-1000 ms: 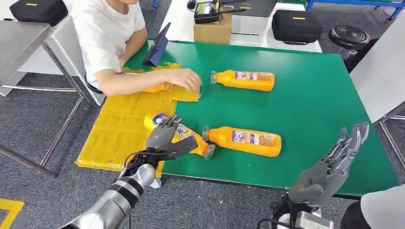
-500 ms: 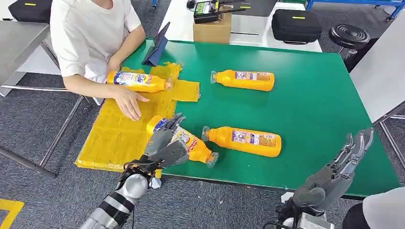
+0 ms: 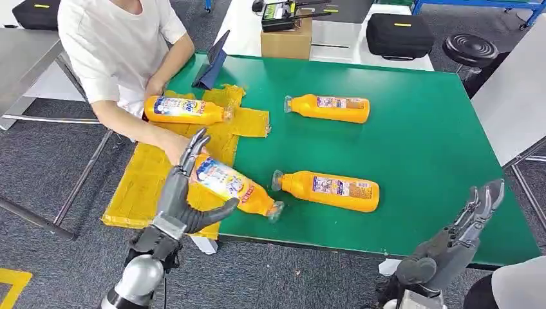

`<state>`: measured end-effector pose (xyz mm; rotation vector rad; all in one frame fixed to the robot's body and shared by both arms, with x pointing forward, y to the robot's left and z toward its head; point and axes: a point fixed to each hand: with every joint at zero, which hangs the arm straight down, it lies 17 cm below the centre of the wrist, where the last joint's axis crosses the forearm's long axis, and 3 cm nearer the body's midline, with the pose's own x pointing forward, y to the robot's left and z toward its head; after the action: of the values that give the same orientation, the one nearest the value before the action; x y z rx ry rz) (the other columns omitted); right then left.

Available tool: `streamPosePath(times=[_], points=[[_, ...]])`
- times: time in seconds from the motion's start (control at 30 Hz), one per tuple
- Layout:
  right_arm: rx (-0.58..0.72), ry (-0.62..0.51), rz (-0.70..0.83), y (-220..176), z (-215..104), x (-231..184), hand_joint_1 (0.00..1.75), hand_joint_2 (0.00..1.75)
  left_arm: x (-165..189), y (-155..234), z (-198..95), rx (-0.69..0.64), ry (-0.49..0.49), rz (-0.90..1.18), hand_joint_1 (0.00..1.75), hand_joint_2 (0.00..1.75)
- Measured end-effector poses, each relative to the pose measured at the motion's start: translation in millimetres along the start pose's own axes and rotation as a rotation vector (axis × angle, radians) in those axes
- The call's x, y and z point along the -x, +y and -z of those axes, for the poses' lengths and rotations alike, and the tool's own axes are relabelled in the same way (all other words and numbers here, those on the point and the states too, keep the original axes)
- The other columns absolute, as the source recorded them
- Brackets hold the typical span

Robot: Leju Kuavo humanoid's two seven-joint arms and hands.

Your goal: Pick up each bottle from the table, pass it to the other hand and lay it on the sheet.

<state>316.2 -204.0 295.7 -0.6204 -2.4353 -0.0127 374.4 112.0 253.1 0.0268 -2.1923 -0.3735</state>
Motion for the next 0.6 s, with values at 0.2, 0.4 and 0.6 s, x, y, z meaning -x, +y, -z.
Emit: streamPosePath(times=[0.2,0.4,0.6], points=[[-0.294,0.120,-0.112,43,-50,59,0.00,1.75,-31,10,-12,-0.068,-0.071,-0.140,0.00,1.75],[-0.528,0.208,-0.291,41,-100,127,0.00,1.75,-45,16,-15,-0.104,-0.098,-0.190,0.00,1.75],[-0.657,0.251,-0.429,18,-122,183,0.00,1.75,-44,30,-6,-0.183,-0.093,-0.208,0.00,1.75]])
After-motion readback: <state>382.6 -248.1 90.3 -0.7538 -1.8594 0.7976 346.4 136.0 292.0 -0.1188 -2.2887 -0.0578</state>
